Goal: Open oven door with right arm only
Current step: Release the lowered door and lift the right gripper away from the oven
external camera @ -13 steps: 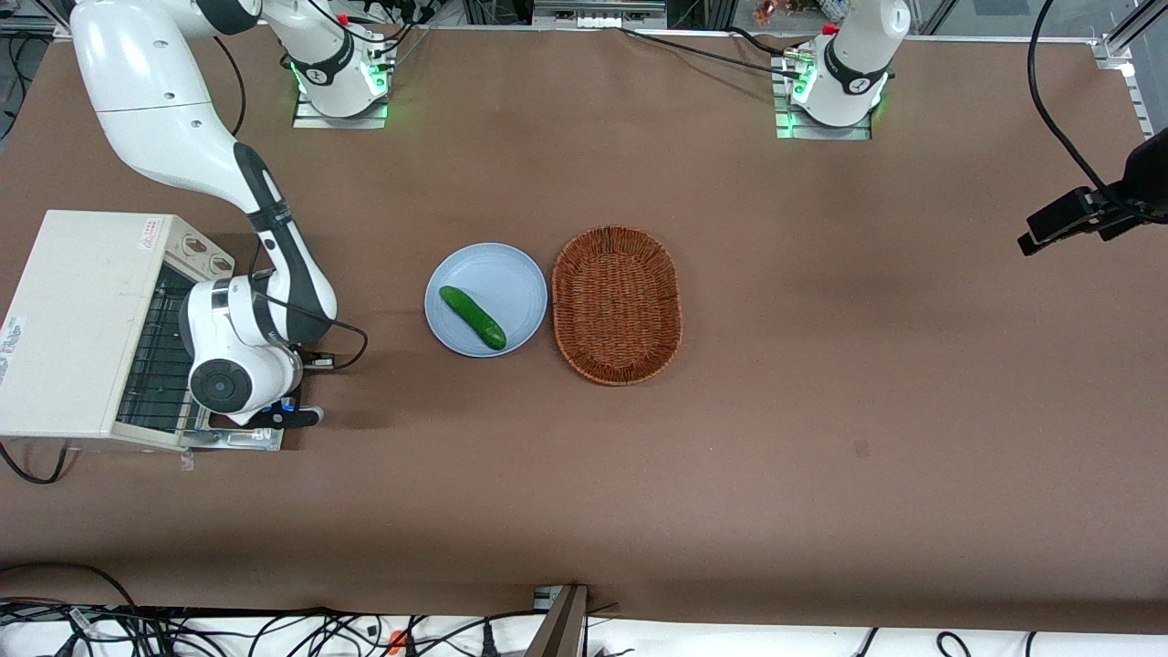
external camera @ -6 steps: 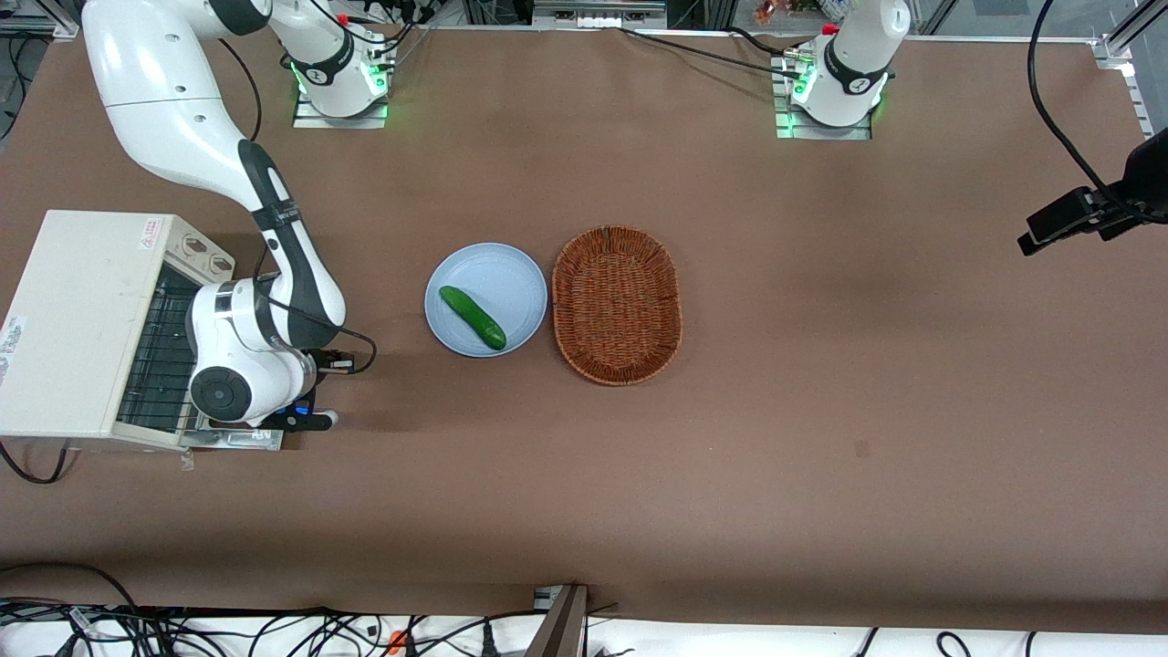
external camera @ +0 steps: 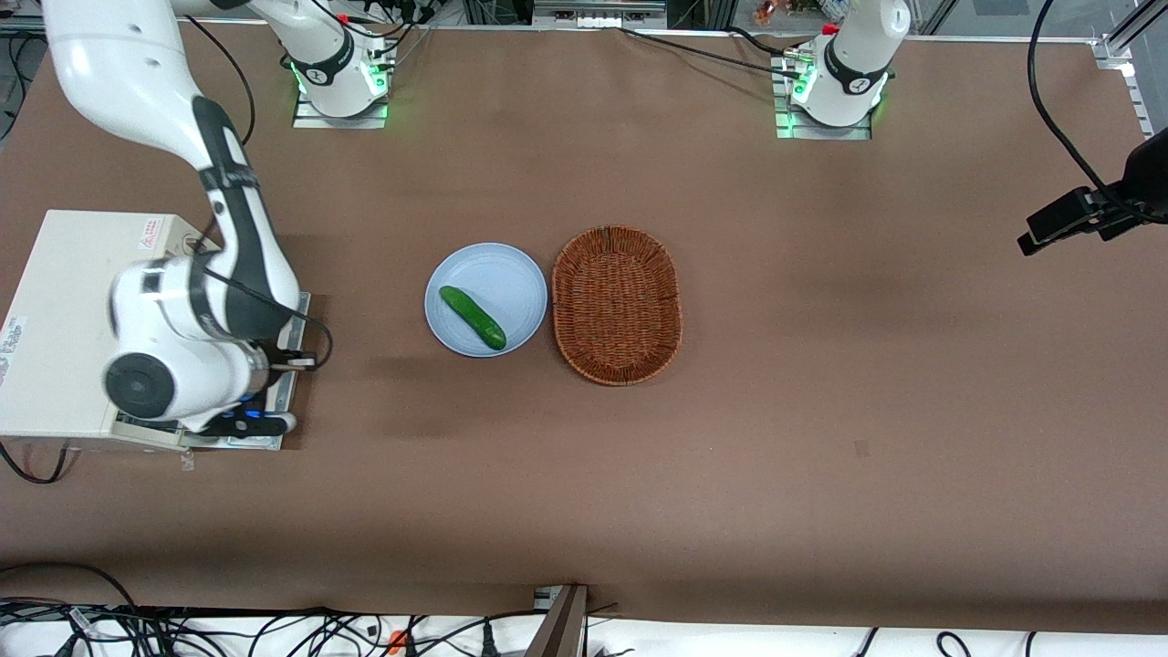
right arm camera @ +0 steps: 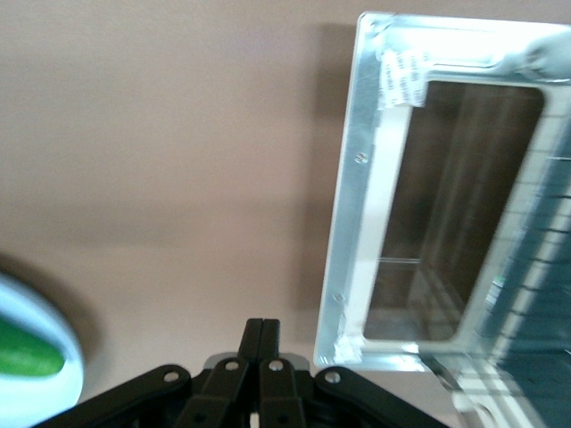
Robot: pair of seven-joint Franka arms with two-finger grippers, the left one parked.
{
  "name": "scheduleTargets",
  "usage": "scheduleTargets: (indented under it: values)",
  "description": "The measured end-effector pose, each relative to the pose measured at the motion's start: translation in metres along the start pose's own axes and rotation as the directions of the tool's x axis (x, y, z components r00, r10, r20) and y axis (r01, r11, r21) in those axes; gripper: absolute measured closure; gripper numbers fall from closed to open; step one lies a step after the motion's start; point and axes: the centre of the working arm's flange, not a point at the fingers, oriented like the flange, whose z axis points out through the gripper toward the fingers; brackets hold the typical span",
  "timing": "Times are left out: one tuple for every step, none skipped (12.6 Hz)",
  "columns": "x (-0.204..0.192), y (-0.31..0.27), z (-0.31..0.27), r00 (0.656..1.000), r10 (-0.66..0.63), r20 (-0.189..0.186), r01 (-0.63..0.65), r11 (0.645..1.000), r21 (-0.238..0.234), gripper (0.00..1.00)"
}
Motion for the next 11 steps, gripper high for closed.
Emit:
scheduleTargets:
  values:
    - [-0.015, 0.007, -0.026, 1.000, -0.013, 0.000, 0.013, 1.000, 0.021, 0.99]
    - [-0.031, 0.017, -0.050, 1.000, -0.017, 0.005, 0.017, 0.999, 0.034, 0.99]
    - [-0.048, 0.027, -0.074, 1.000, -0.015, 0.006, 0.015, 0.999, 0.044, 0.96]
    - [-0.066, 0.038, -0.097, 1.000, -0.009, 0.003, 0.009, 0.999, 0.052, 0.95]
    - [-0.084, 0.047, -0.118, 1.000, -0.001, 0.004, 0.001, 0.998, 0.055, 0.94]
    - [-0.102, 0.054, -0.136, 1.000, 0.007, 0.004, -0.007, 0.998, 0.057, 0.86]
    - [-0.118, 0.059, -0.152, 1.000, 0.012, -0.002, -0.012, 0.998, 0.059, 0.75]
    - [-0.132, 0.063, -0.167, 1.000, 0.015, -0.013, -0.014, 0.998, 0.061, 0.67]
    - [-0.143, 0.067, -0.179, 1.000, 0.012, -0.026, -0.011, 0.998, 0.063, 0.56]
    - [-0.154, 0.070, -0.189, 0.999, 0.004, -0.038, -0.001, 0.998, 0.064, 0.42]
    - [-0.166, 0.072, -0.200, 0.999, 0.000, -0.048, 0.003, 0.998, 0.066, 0.33]
